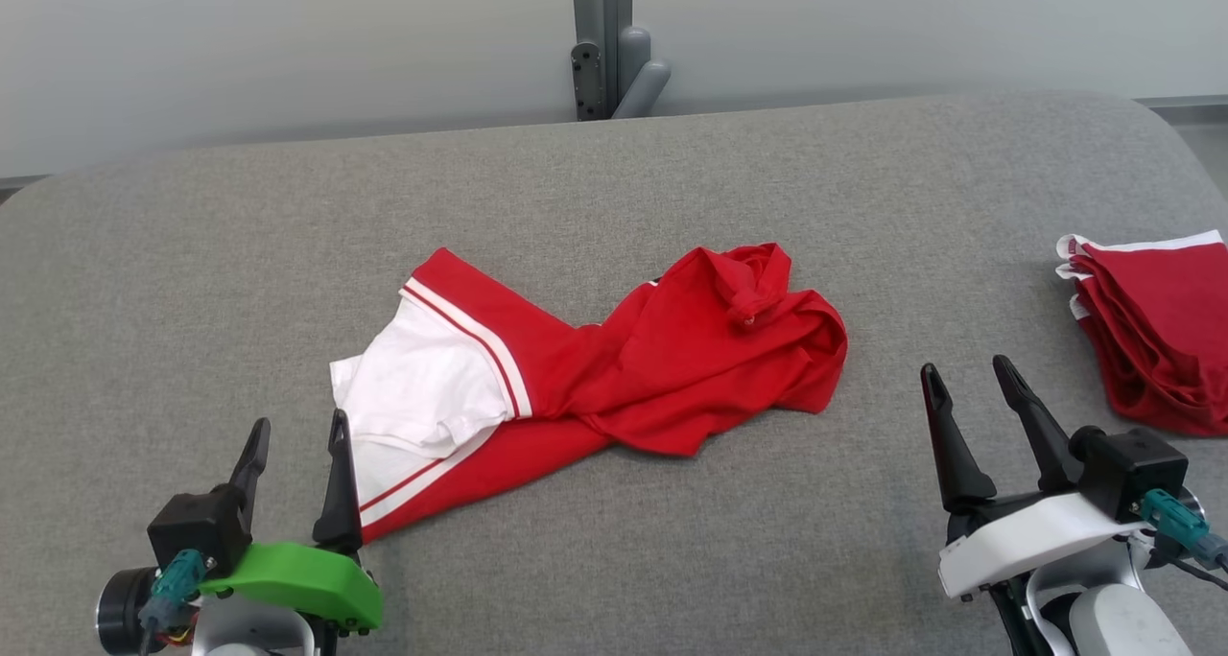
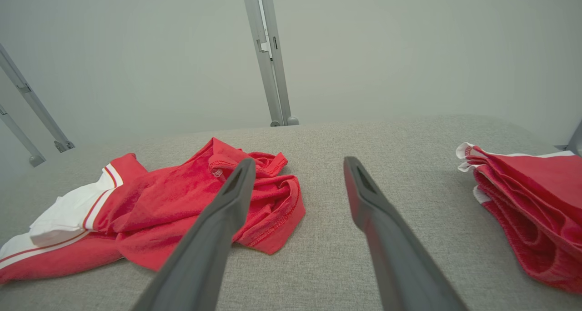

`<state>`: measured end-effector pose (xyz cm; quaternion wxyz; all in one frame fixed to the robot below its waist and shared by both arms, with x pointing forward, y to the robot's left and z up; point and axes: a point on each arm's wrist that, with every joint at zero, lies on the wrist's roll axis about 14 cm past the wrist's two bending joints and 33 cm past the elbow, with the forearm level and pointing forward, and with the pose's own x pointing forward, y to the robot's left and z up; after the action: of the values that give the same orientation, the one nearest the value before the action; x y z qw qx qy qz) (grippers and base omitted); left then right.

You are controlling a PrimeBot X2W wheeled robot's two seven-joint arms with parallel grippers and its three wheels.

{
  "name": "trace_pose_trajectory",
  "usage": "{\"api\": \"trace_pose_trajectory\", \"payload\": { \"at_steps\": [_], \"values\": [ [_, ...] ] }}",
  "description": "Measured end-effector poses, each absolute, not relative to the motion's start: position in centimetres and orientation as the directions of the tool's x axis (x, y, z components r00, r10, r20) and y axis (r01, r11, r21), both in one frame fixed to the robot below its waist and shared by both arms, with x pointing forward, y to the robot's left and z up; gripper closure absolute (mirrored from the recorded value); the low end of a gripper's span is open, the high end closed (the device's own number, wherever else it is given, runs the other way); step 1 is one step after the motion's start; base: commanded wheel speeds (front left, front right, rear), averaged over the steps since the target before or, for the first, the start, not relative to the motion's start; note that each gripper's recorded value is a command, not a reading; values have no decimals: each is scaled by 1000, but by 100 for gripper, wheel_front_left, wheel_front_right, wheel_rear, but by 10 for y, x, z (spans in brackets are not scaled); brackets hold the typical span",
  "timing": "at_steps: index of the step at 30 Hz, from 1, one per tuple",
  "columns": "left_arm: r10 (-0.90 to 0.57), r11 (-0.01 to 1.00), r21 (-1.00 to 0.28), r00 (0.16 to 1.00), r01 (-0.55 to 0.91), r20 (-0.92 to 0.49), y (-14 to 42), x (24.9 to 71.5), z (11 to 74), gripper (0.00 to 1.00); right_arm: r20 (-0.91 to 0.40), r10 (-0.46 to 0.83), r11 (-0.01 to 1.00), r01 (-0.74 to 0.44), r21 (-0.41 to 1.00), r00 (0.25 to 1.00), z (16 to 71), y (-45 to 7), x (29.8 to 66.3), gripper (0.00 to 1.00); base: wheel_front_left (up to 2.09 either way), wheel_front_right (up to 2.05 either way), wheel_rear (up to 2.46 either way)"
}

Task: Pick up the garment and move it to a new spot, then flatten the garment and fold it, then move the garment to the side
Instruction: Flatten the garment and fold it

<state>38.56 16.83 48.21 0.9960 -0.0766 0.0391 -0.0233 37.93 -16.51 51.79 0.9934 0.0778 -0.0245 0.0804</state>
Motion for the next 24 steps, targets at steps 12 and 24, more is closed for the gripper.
{"api": "trace_pose_trajectory", "payload": {
  "at_steps": [12,24],
  "values": [
    [-193,952,-296,911,83,-364,147,405,429,0,37,173,970,-177,164,984,508,-158,390,0,0,0,0],
    [-197,955,-290,847,53,-494,155,427,384,0,-5,138,974,-134,181,990,488,-169,396,0,0,0,0]
  ]
}}
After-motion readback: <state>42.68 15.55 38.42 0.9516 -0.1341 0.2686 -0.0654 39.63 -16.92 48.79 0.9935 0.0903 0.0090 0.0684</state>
